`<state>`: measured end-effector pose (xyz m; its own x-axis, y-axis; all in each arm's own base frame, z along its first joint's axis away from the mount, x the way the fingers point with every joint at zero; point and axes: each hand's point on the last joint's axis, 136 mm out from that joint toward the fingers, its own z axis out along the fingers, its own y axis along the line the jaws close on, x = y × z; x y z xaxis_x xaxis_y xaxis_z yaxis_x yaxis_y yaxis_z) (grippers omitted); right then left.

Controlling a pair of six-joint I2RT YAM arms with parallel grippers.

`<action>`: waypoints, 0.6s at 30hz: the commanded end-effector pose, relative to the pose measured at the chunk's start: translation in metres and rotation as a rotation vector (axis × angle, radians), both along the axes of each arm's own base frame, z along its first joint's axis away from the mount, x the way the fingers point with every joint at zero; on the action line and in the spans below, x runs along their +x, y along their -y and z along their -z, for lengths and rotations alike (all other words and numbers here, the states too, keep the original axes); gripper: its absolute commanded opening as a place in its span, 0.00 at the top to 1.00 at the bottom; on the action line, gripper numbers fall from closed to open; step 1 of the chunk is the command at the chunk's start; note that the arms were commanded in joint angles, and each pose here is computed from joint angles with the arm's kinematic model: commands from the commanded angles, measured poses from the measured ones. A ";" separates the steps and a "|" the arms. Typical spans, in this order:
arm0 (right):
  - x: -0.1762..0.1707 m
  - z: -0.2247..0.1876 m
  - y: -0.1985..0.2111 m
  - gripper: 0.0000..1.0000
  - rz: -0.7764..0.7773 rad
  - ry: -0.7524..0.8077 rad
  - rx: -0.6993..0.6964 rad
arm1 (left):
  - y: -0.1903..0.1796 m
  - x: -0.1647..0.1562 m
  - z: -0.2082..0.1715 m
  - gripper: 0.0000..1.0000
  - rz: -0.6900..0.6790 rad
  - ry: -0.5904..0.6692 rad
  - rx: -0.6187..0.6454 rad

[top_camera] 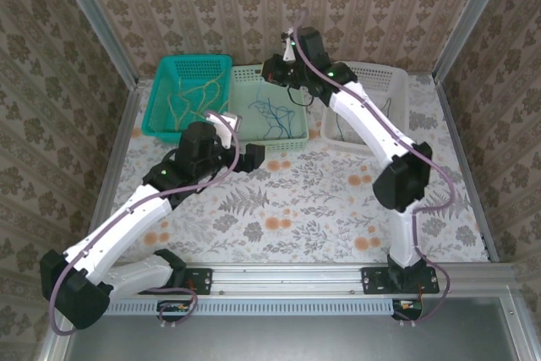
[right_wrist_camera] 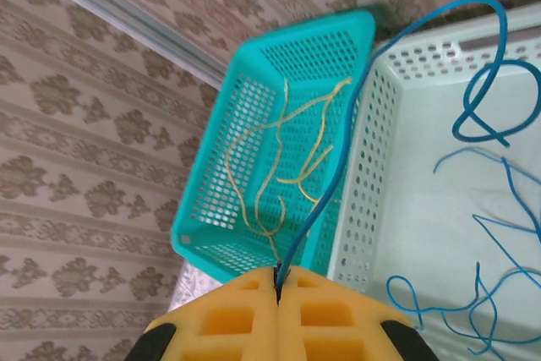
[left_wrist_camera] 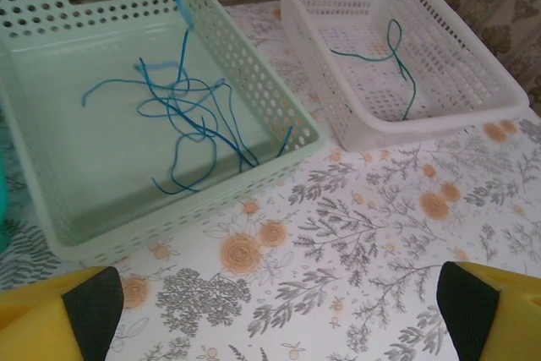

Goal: Untangle the cables

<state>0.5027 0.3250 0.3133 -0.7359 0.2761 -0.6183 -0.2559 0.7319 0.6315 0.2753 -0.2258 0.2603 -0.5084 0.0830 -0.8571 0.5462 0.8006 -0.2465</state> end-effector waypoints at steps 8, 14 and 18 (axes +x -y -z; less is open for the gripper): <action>0.019 0.136 -0.004 0.48 0.005 -0.343 -0.146 | -0.034 -0.008 0.005 0.00 -0.092 -0.024 -0.004; 0.022 0.148 0.001 0.01 -0.008 -0.346 -0.172 | -0.043 -0.010 0.005 0.00 -0.116 -0.025 -0.011; 0.019 0.110 0.013 0.00 -0.005 -0.264 -0.194 | -0.051 -0.006 0.010 0.00 -0.170 -0.049 -0.014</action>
